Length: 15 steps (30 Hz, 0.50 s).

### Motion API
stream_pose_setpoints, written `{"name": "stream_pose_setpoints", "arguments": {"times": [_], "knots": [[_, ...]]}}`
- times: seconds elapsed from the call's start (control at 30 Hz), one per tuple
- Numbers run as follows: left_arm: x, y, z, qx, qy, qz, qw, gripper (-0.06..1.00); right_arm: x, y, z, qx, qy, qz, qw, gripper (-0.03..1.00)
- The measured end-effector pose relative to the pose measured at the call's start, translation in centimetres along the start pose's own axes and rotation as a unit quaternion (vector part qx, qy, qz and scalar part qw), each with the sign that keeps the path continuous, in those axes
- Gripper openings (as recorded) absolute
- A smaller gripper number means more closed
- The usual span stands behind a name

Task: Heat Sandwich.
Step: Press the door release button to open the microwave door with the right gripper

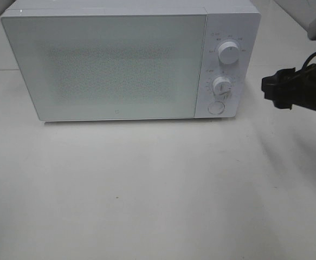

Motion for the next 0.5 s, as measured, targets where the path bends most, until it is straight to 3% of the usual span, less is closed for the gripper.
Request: {"name": "stream_pose_setpoints", "arguments": {"times": [0.5], "knots": [[0.0,0.0,0.0,0.000,0.000,0.000,1.000,0.97,4.9,1.0,3.4,-0.049,0.000,0.042,0.998,0.73]]}}
Point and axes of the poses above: a point on each arm's last joint axis where the gripper is mounted, y pointing out along that axis toward the gripper, x along the wrist's bending axis when the last joint is at zero, z = x × y, the point moved 3 cm from there along y, pointing out along that axis toward the gripper, and after that the axes turned 9 degrees about -y, right-handed, at the moved point
